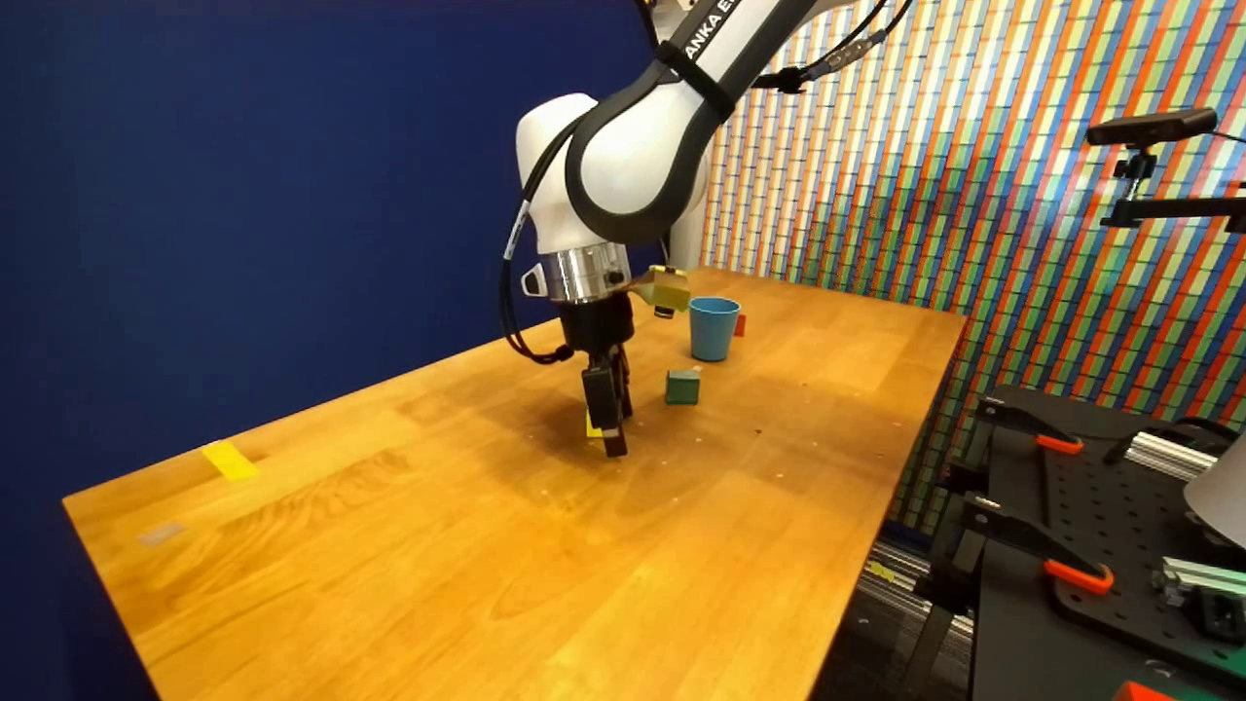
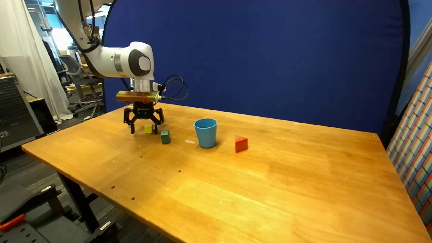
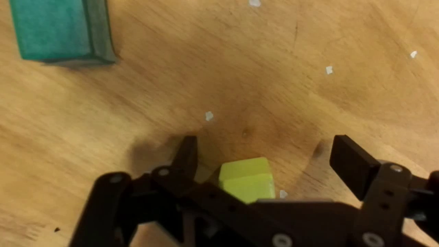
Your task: Place the yellow cube inside the blue cup
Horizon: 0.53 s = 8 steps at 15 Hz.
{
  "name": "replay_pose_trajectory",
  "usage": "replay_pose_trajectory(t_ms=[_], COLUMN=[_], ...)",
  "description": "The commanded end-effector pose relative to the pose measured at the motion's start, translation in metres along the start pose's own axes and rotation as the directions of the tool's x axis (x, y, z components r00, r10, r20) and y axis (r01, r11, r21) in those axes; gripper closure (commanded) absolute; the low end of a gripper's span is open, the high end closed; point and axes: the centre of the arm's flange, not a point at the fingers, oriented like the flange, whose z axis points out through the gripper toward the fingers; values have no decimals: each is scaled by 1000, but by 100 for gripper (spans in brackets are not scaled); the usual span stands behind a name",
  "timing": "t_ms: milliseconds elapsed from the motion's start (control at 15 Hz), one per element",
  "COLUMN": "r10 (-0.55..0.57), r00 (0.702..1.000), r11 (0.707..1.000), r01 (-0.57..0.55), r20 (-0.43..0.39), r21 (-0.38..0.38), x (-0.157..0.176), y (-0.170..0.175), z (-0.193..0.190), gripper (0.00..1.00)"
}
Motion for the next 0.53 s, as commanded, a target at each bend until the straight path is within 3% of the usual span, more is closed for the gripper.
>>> replay_pose_trajectory(t_ms=[0,67,467], r10=[-44,-48,-17], r00=[999,998,999], r11=[999,999,1000], r01=[44,48,16], r20=[-26,-31,-30], r21=[-1,1,-19], x=[26,28,14], y=[-6,-8,-5], z=[2,0,-15], gripper=[25,26,72])
